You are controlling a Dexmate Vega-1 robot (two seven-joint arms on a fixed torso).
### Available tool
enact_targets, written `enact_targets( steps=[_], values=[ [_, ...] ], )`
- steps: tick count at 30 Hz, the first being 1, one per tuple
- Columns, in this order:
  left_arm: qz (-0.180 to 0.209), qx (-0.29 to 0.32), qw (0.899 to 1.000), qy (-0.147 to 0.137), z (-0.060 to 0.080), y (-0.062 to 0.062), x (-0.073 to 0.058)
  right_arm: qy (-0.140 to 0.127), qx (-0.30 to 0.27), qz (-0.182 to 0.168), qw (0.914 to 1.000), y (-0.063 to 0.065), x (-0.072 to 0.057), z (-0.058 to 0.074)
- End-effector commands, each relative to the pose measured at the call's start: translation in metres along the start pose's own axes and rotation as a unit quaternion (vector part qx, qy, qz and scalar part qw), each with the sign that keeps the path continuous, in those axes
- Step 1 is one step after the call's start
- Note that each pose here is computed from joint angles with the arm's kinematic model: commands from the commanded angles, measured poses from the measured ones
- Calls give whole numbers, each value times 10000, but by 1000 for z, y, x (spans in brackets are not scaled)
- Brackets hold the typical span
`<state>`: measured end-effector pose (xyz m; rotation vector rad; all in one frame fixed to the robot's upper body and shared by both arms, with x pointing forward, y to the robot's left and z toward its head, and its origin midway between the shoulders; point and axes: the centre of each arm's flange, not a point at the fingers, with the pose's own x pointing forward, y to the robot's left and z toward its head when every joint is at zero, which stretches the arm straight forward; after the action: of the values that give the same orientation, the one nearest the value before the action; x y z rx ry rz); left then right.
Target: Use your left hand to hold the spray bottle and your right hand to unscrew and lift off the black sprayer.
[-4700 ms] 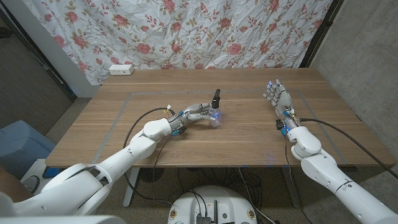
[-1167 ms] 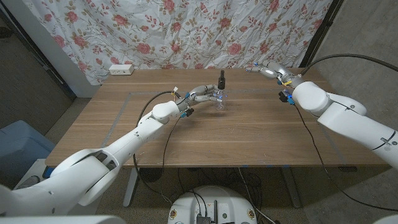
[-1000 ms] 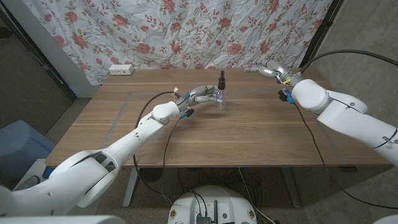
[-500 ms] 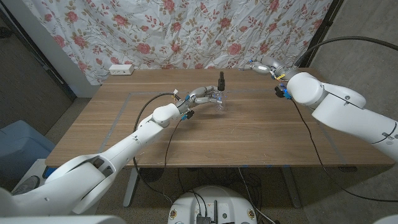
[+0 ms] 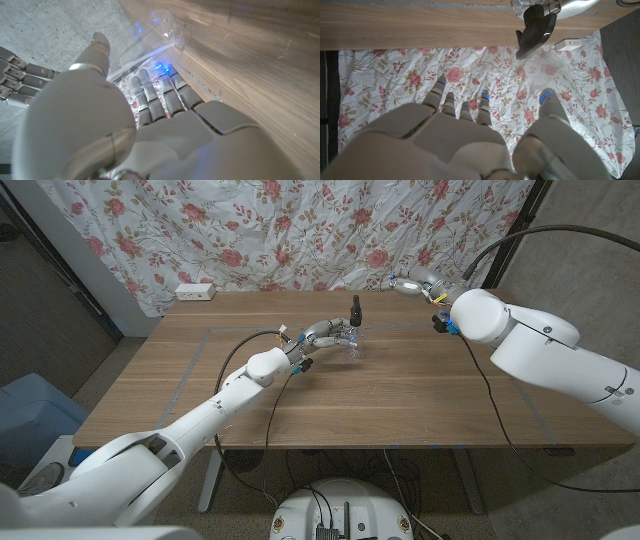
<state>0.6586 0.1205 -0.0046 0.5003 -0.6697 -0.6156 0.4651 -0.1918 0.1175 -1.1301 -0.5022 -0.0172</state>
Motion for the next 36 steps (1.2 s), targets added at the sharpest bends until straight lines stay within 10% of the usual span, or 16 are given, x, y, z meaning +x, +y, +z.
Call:
enact_targets(
  steps=[1,36],
  values=[
    [83,36,10000,10,2,-5,3,-126,-172,24,9998,2,3,25],
    [233,32,9997,69,5,-12,-5,203,-1130,757,9905,22,28,53]
  ],
)
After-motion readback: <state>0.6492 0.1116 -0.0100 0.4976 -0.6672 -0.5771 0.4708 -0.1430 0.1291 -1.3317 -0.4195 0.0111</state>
